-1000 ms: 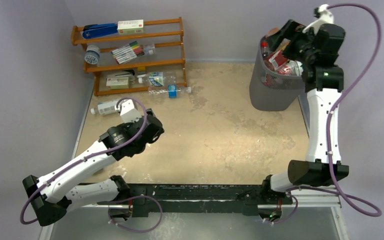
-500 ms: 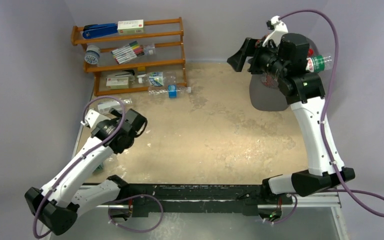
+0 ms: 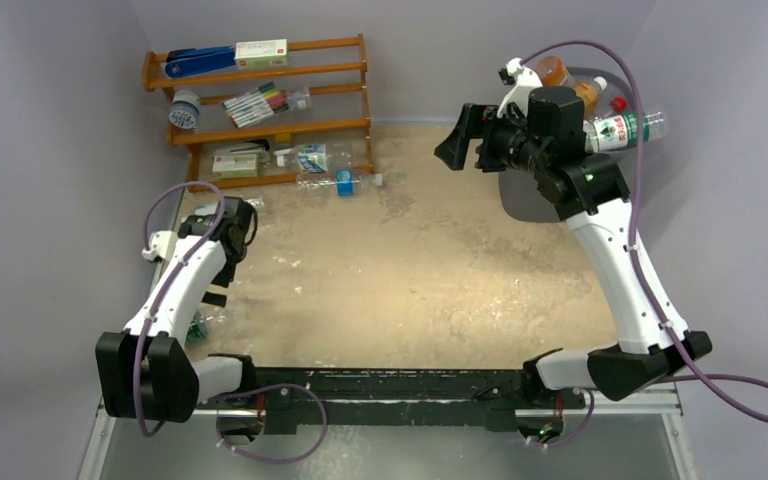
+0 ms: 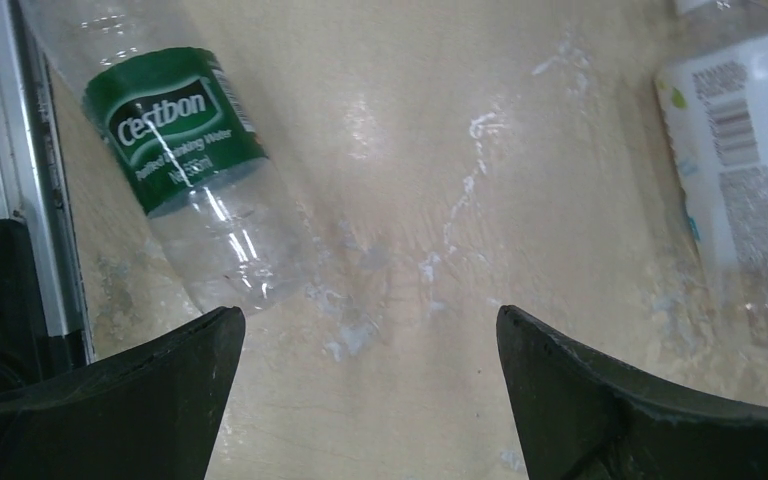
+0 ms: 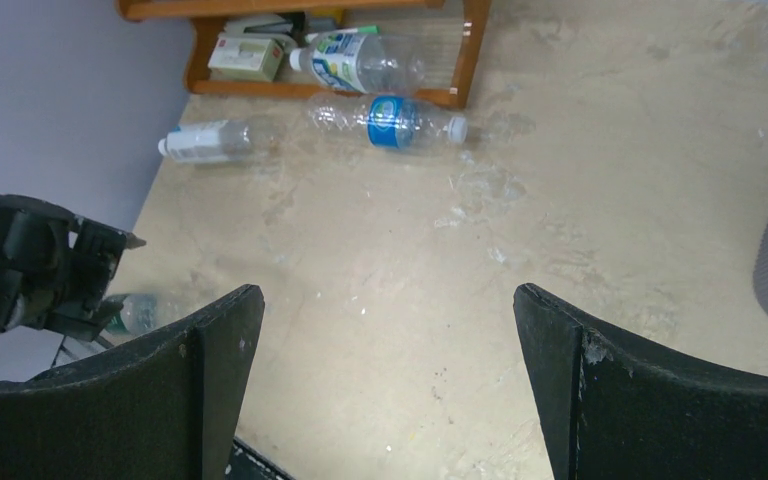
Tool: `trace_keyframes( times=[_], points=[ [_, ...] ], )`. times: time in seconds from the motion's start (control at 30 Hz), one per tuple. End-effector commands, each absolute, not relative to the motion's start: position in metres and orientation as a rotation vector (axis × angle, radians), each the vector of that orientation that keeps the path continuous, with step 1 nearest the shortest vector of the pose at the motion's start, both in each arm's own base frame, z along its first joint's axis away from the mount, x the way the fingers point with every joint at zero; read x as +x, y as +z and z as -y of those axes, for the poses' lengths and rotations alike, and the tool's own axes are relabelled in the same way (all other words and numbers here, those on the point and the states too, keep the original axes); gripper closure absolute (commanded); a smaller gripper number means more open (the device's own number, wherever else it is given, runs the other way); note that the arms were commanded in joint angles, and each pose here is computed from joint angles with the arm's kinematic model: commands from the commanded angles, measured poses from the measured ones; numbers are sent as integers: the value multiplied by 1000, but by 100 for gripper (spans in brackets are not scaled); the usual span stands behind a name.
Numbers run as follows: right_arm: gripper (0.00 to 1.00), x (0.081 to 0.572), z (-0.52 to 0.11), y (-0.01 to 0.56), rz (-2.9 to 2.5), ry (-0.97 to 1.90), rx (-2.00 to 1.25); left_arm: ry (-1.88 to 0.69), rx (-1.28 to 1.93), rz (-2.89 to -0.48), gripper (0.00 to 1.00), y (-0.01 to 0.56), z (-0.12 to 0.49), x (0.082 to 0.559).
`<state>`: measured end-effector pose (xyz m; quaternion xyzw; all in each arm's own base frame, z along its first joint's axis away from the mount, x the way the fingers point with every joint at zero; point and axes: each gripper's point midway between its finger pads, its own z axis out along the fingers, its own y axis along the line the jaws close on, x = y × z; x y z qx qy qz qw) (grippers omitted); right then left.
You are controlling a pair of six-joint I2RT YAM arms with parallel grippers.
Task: Put the plastic bottles in the bin
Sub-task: Pick up the plastic bottle from the corner of the board.
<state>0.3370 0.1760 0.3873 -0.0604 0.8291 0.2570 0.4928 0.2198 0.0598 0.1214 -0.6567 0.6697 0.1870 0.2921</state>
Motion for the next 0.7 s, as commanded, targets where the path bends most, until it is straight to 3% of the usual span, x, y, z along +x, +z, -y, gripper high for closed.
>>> trace_keyframes(
  times=[0.0, 0.67],
  points=[
    [3, 327, -179, 394, -1978, 632, -163, 485, -1862, -1719, 3, 115, -73, 207],
    [3, 322, -202, 368, -2030, 672, -198, 610, -2166, -1654, 8, 51, -113, 158]
  ],
)
